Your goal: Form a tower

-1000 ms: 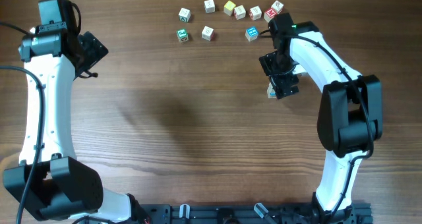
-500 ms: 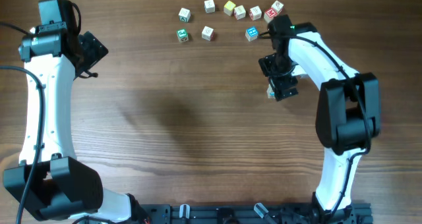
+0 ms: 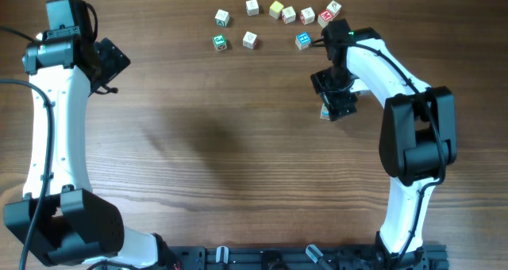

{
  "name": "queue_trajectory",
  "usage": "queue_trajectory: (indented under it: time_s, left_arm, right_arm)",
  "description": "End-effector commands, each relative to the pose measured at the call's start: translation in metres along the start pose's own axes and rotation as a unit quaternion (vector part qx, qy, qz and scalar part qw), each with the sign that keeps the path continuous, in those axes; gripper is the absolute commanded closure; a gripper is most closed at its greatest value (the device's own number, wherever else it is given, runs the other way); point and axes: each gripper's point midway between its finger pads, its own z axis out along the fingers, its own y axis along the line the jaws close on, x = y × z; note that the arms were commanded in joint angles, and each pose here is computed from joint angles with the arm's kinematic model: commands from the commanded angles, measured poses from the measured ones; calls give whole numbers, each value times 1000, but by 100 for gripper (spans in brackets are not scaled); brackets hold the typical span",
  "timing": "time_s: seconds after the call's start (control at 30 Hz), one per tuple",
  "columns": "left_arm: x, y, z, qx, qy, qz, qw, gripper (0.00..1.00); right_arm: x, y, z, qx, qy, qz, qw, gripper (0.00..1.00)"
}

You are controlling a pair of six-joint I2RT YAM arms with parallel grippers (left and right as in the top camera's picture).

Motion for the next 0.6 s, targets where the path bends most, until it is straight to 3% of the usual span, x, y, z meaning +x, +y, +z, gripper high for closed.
queue_trajectory:
  time_s: [0.0,0.4,0.57]
  left_arm:
    - [2,1,5,-4,7,-8,1000,0]
    - [2,1,5,-4,7,-8,1000,0]
    - [2,1,5,-4,7,-8,1000,0]
  right_arm:
    - [-1,-6,15,21,4,-23,1000,0]
    - [3,-5,-40,-32,-9,-92,995,0]
    - [14,-17,-75,-50,1,-169,984,0]
